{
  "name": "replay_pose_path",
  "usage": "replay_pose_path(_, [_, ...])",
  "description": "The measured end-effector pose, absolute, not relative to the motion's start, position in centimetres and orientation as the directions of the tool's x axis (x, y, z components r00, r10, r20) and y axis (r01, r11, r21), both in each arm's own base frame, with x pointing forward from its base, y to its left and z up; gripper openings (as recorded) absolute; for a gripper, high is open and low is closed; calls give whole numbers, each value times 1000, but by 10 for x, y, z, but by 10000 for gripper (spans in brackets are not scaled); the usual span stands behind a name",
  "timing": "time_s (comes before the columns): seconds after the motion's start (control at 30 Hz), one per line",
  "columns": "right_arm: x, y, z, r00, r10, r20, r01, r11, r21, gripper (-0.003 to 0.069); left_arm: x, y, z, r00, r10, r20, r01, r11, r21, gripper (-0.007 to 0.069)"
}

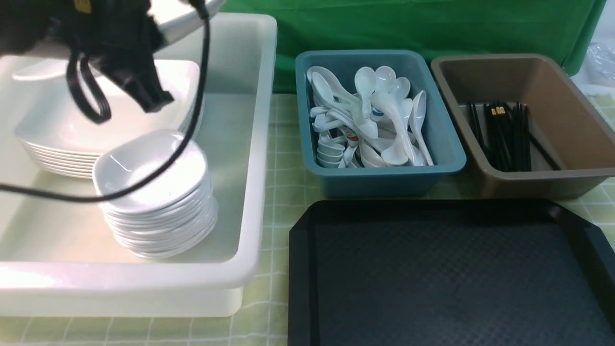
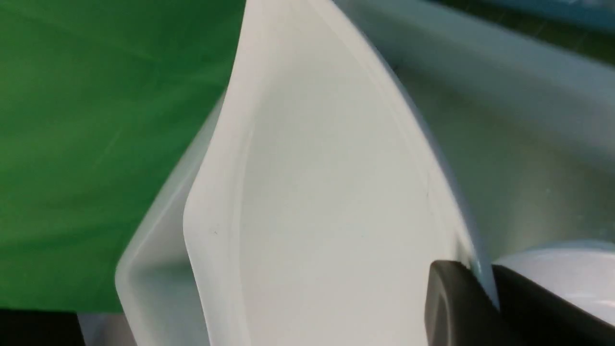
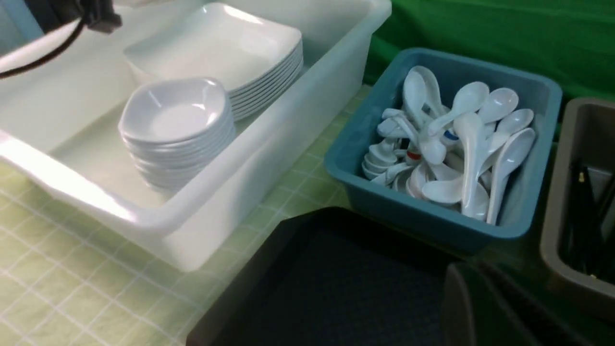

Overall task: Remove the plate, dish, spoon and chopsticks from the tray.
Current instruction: Use the left arm to put the plate into the large storage box on the left

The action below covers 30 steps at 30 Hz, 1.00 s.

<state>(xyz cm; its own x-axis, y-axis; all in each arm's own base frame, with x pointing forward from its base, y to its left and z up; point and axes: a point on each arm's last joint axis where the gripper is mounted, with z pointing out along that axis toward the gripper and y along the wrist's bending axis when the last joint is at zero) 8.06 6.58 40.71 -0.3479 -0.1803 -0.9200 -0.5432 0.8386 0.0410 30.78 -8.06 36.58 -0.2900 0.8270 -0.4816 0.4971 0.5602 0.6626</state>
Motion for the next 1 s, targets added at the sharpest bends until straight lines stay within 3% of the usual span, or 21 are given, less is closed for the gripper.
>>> replay_pose_path(0.3, [75, 72, 403, -372, -224, -901, -616, 786, 59, 28, 373, -53, 297, -441, 816, -374, 537, 573, 619, 33])
replay_pose_path(0.63, [71, 75, 402, -397, -227, -889, -643, 761, 92, 29, 397, -54, 281, -449, 842, -299, 567, 527, 633, 43])
replay_pose_path(0.7, [71, 76, 402, -401, -226, -888, -645, 758, 99, 30, 397, -55, 278, -435, 855, -283, 591, 508, 626, 77])
replay_pose_path(0.9, [68, 78, 400, -412, -240, -879, -672, 732, 115, 34, 396, -57, 273, -434, 858, -273, 626, 506, 593, 341])
replay_pose_path(1.0, [67, 78, 400, -413, -242, -878, -677, 727, 118, 34, 395, -57, 273, -440, 857, -269, 630, 508, 588, 412])
